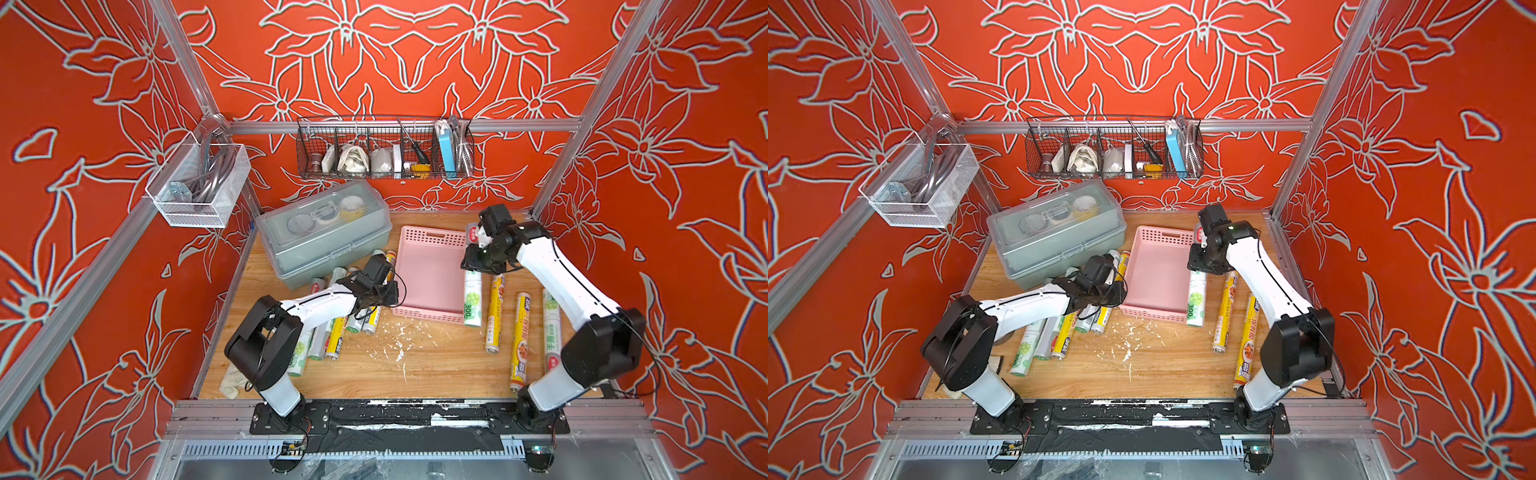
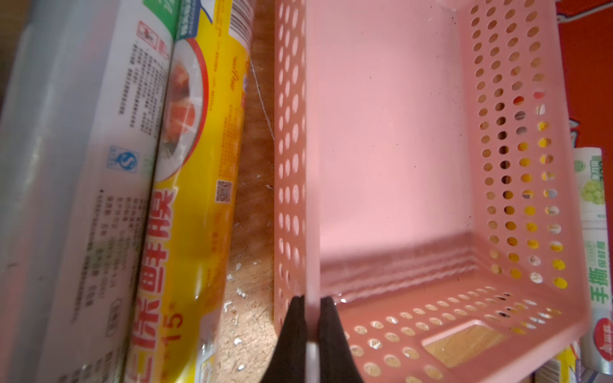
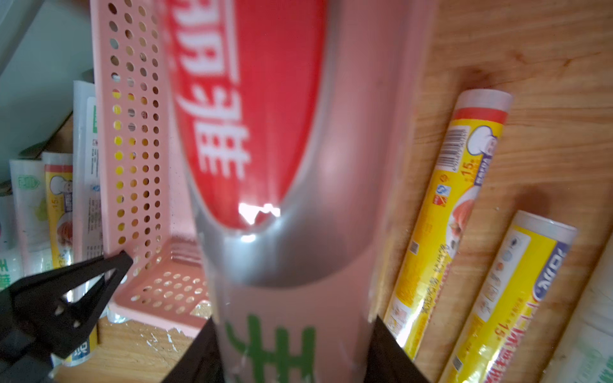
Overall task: Put the plastic wrap into the basket
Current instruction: Place the plastic wrap in the basket.
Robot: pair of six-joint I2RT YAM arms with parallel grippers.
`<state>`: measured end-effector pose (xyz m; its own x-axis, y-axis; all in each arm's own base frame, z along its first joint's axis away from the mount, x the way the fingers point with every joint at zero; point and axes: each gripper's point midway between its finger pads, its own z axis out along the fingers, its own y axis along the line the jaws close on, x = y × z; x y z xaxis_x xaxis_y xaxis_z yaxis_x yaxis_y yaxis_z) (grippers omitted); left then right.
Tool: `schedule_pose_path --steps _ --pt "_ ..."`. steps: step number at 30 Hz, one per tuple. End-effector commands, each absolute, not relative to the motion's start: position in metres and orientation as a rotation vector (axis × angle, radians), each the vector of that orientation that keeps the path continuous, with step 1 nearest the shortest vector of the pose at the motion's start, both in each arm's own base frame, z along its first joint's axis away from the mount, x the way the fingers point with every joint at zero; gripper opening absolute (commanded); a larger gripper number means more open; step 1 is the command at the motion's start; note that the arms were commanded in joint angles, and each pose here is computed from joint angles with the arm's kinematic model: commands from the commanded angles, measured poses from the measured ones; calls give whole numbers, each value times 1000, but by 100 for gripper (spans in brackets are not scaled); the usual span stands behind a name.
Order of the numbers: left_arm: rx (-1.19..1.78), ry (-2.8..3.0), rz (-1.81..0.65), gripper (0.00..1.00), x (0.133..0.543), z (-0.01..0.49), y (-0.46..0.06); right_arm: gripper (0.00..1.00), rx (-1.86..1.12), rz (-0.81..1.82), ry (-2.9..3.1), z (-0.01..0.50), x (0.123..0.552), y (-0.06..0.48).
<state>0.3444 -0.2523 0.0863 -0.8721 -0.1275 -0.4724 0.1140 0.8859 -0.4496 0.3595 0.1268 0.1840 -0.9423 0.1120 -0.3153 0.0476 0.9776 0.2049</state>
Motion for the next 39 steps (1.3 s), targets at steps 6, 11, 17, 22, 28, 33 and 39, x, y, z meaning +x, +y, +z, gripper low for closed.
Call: schedule_pose_path --steps 6,11,17,22,28,33,39 --pt "-2 2577 -621 3 319 85 -243 43 133 340 2756 185 404 155" --pt "-7 2565 -605 6 304 100 -245 43 126 320 2804 162 409 162" --pt "-23 2535 -569 7 297 109 -234 43 154 310 2853 134 394 160" --pt "-35 2543 -554 7 297 105 -233 43 180 302 2905 118 373 156" --pt "-66 2539 -545 7 297 97 -230 43 219 331 2911 113 356 155" --pt "-57 2535 -540 8 297 97 -233 43 198 294 2971 97 352 158" --pt "-50 2539 -522 10 297 91 -234 45 189 202 3011 78 350 155"
